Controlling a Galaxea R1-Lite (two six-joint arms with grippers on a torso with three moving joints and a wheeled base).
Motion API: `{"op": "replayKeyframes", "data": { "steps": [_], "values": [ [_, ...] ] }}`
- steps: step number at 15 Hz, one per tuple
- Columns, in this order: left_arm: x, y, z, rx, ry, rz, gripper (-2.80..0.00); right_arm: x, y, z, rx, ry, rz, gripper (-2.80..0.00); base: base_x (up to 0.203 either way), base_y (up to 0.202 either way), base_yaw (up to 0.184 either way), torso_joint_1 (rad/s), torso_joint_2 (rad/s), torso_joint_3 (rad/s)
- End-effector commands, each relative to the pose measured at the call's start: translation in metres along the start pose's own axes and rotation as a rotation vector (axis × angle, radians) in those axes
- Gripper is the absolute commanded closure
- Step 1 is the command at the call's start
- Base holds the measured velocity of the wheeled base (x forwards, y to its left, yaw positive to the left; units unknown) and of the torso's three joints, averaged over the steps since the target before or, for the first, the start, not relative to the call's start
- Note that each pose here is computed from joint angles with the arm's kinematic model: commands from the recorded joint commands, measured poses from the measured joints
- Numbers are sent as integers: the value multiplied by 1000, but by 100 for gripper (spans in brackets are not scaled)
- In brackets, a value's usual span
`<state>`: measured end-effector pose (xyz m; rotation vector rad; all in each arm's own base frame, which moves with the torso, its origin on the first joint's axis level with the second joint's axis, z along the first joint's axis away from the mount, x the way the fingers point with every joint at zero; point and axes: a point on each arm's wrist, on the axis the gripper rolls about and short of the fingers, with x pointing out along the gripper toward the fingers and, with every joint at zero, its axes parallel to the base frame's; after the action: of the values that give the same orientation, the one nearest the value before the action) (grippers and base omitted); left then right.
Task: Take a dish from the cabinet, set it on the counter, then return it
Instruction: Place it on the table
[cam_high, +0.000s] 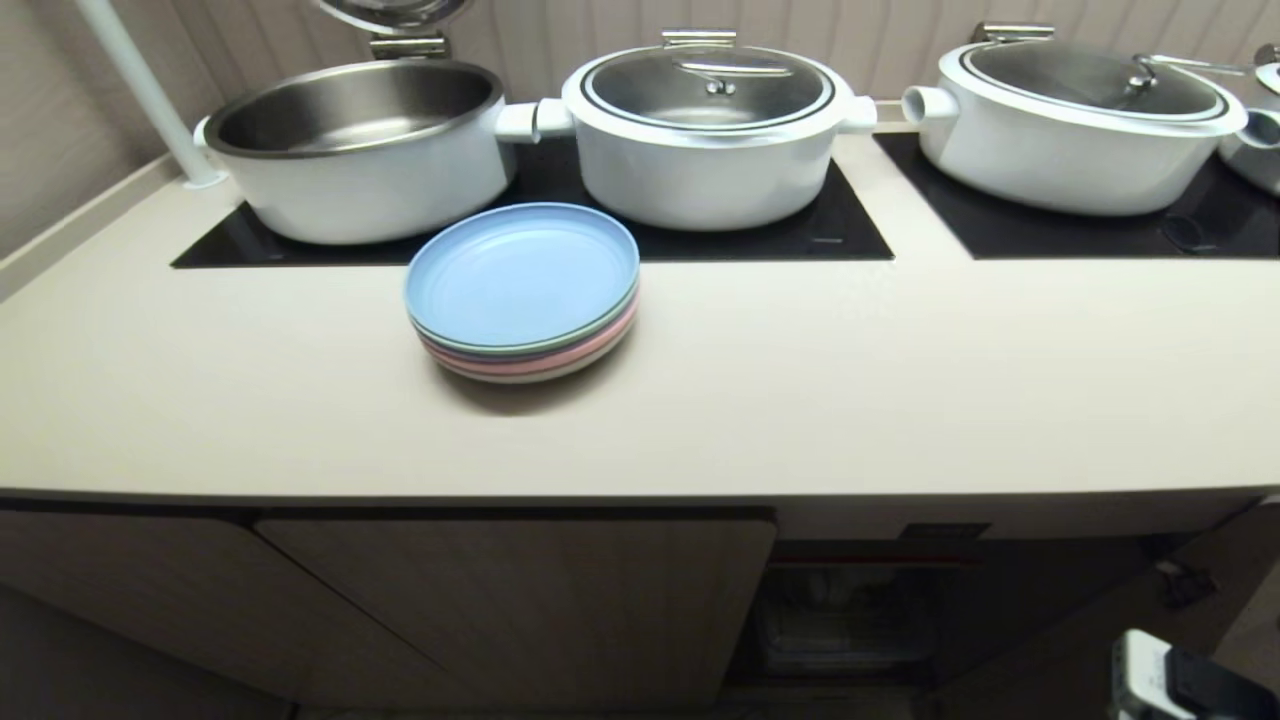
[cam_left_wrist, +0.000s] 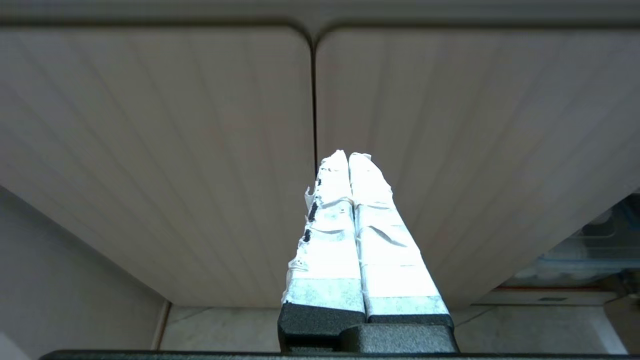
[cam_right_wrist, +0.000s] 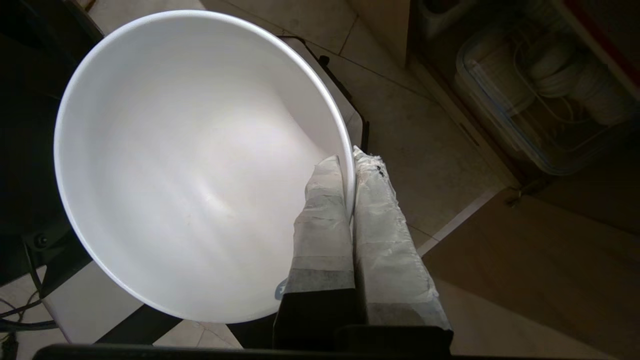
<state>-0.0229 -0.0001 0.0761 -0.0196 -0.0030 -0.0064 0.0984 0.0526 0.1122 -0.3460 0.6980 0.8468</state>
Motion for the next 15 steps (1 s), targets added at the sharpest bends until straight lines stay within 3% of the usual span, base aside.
{"op": "replayKeyframes", "data": {
  "steps": [1, 6, 15],
  "values": [
    [0, 0, 0, 0, 0, 1, 0, 0, 0, 0, -3, 0, 3, 0, 0, 0, 0, 271, -578, -309],
    [0, 0, 0, 0, 0, 1, 0, 0, 0, 0, -3, 1, 4, 0, 0, 0, 0, 275, -588, -305],
    [0, 0, 0, 0, 0, 0, 0, 1, 0, 0, -1, 4, 3, 0, 0, 0, 0, 176, -355, -186]
  ]
}}
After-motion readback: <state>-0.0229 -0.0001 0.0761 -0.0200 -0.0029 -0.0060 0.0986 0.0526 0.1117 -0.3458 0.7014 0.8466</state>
